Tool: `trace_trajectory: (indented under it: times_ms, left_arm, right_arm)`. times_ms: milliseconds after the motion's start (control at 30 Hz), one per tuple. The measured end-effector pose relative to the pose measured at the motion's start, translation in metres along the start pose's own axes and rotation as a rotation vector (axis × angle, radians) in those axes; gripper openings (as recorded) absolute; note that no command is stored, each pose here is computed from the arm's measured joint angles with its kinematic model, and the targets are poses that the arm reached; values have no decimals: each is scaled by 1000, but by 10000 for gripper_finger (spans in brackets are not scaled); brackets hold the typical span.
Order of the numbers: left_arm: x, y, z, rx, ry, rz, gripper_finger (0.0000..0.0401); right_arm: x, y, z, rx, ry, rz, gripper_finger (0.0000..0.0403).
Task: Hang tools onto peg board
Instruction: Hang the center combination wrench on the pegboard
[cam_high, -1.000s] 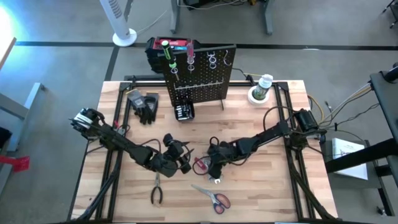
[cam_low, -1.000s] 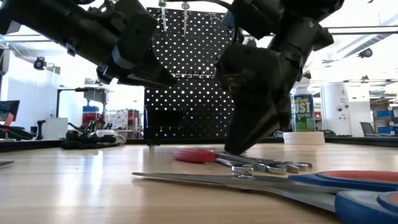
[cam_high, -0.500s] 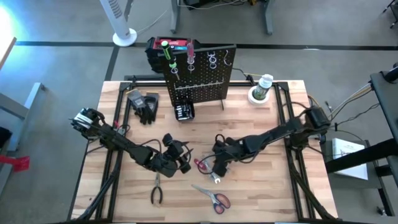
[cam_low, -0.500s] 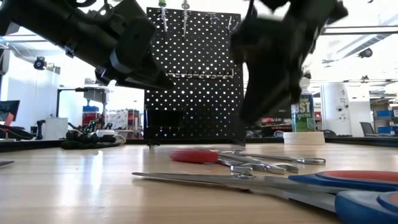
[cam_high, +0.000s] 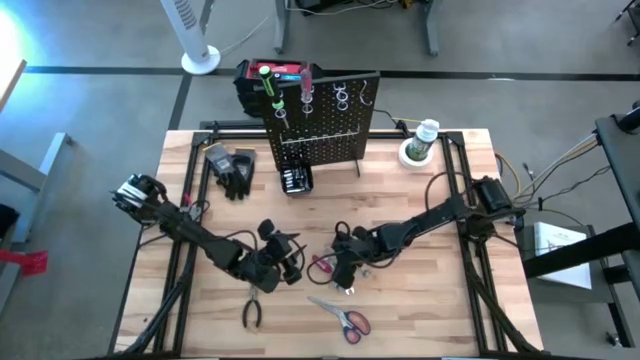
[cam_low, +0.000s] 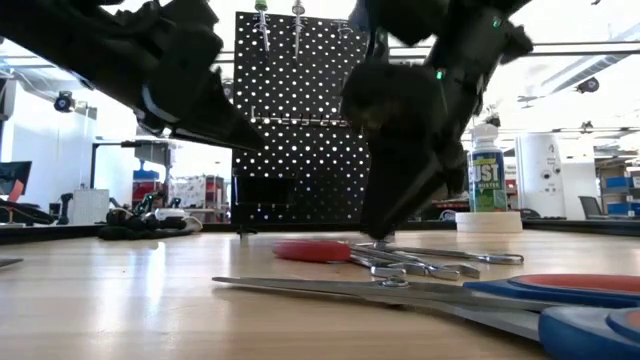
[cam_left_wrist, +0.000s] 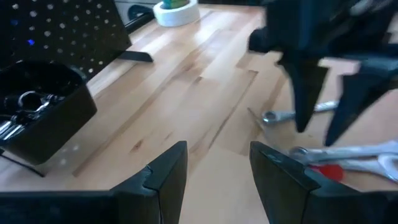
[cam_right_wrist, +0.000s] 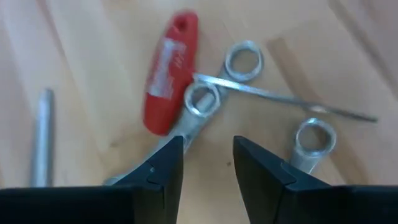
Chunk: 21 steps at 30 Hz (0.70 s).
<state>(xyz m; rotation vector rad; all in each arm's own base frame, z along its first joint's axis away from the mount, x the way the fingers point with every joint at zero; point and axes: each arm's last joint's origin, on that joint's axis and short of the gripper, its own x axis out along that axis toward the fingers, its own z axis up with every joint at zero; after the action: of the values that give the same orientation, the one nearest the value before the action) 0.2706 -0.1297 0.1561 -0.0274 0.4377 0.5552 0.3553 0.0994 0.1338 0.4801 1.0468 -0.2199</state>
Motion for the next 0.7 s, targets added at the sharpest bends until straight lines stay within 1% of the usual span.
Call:
trace_trajectory:
  times_ms: [67, 267, 400, 500, 600, 700]
  left_arm:
    - [-5, 1, 0, 18, 8, -6, 165]
    - [-12, 4, 7, -7, -3, -15, 165]
    - [-13, 4, 8, -3, -3, -15, 165]
    - [-13, 4, 8, -5, -1, -15, 165]
    - [-13, 4, 7, -6, -1, -13, 165]
    - [-12, 5, 7, 2, -20, 22, 165]
  right_arm:
    - [7, 0, -2, -3, 18, -8, 131]
    - [21, 1, -4, -14, 59, 3, 150]
    - [11, 2, -1, -14, 48, 5, 158]
    - [-6, 2, -2, -15, 58, -6, 160]
    - [-20, 9, 2, 0, 8, 46, 161]
    - [-19, 13, 2, 17, -4, 85, 164]
